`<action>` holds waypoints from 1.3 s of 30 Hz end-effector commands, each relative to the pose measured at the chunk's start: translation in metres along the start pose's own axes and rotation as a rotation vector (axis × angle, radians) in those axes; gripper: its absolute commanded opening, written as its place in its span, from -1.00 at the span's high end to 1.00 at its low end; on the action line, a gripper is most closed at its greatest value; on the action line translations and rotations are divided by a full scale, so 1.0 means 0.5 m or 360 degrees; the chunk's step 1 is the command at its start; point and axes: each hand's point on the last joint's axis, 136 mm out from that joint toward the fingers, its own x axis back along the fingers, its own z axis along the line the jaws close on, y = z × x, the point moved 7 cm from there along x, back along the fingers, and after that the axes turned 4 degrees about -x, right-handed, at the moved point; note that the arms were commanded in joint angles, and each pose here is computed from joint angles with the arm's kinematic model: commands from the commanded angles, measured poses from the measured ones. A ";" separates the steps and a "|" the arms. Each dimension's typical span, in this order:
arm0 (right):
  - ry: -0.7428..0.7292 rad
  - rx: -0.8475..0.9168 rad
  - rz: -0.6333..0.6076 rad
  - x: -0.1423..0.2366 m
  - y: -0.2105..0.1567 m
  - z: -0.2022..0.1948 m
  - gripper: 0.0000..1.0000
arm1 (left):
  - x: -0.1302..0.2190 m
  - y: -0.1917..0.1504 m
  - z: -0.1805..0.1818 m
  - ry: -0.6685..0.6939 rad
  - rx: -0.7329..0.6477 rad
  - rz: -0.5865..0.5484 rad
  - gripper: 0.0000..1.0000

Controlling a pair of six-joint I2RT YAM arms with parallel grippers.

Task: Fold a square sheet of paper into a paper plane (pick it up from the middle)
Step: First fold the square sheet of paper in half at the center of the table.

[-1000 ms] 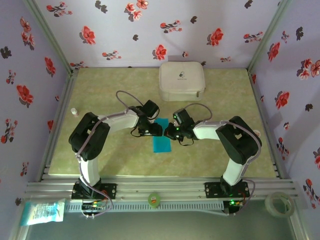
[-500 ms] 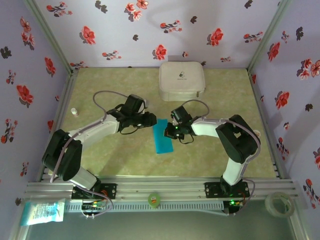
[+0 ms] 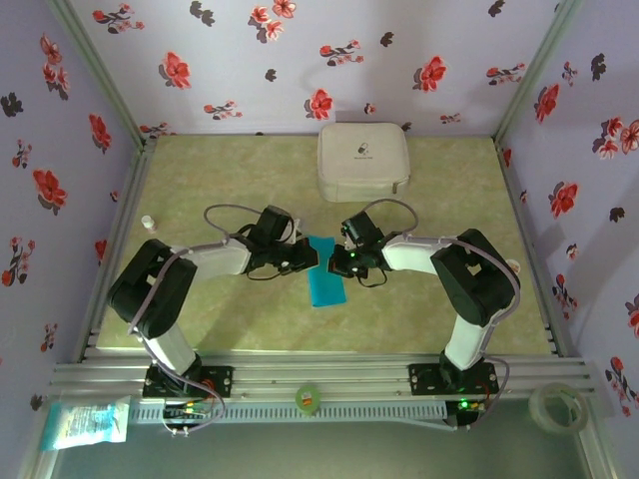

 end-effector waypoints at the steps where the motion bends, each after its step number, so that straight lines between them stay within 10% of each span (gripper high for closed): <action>1: -0.0227 -0.0110 0.0084 -0.016 -0.028 -0.066 1.00 | -0.015 -0.007 0.010 -0.0044 0.0005 0.0034 1.00; 17: -0.0309 -0.0137 0.0091 -0.028 -0.042 -0.084 1.00 | -0.047 -0.077 0.136 0.0328 0.0039 0.0208 1.00; 29: -0.0311 -0.0164 0.0034 -0.023 -0.037 -0.081 1.00 | 0.018 -0.014 -0.013 -0.0083 0.0181 0.0039 0.96; 39: -0.0309 -0.0183 0.0021 -0.023 -0.040 -0.083 1.00 | -0.034 -0.069 0.026 -0.0015 0.0262 0.0157 0.99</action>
